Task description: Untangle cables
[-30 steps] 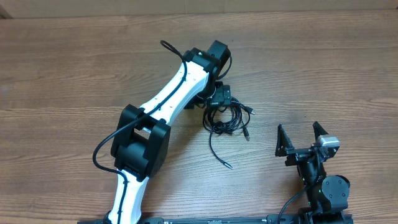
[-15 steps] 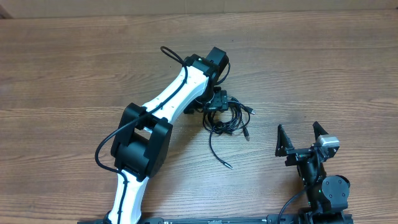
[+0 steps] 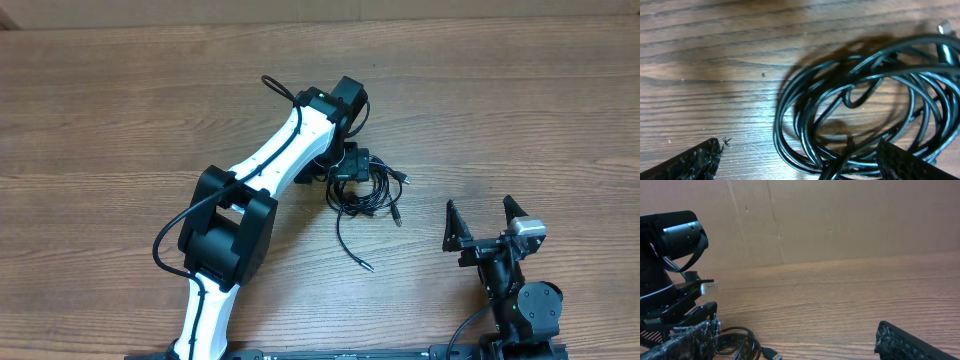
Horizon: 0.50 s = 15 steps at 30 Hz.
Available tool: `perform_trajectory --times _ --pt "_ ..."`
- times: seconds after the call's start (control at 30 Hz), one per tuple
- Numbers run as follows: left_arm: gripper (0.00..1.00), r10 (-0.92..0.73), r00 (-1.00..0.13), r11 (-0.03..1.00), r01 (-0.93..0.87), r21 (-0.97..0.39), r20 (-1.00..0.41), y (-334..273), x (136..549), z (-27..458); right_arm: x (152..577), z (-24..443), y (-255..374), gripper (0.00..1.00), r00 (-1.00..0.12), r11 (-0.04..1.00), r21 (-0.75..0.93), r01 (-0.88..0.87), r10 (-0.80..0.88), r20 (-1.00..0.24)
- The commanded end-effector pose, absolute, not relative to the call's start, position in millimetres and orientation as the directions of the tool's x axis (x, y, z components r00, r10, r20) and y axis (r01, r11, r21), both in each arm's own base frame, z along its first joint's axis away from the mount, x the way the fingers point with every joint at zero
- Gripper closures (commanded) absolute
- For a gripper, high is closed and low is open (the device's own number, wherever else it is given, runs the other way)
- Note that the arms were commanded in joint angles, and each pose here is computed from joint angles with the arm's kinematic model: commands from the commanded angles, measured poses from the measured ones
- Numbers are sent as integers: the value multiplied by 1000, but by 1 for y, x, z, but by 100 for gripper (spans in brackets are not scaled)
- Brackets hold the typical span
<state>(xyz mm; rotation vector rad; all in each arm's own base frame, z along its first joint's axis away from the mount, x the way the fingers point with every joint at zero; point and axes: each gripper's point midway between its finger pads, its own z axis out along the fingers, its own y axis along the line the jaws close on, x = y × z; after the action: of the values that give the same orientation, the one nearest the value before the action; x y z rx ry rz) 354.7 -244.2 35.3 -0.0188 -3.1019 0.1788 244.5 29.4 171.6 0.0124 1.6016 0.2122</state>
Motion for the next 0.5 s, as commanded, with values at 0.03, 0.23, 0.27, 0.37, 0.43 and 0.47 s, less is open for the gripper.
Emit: perform_trajectory --times 0.03,0.23,0.27,0.37,0.43,0.47 --pt "4 127 -990 976 114 -185 62 -253 345 40 245 170 29 0 -44 979 164 -121 160 -986" --pt "4 112 -991 955 129 -269 -77 -250 364 105 244 170 35 0 -72 934 326 -146 319 -945" --pt "3 106 -987 946 138 -293 -122 -251 366 124 244 170 35 0 -76 925 351 -144 343 -936" --pt "0 93 -970 929 165 -332 -223 -251 368 165 244 170 35 0 -85 910 391 -140 383 -920" --pt "0 86 -958 919 182 -349 -274 -250 367 187 245 167 35 0 -97 907 399 -135 389 -916" --pt "0 83 -954 917 186 -354 -287 -249 366 193 245 165 35 0 -105 908 399 -131 387 -916"
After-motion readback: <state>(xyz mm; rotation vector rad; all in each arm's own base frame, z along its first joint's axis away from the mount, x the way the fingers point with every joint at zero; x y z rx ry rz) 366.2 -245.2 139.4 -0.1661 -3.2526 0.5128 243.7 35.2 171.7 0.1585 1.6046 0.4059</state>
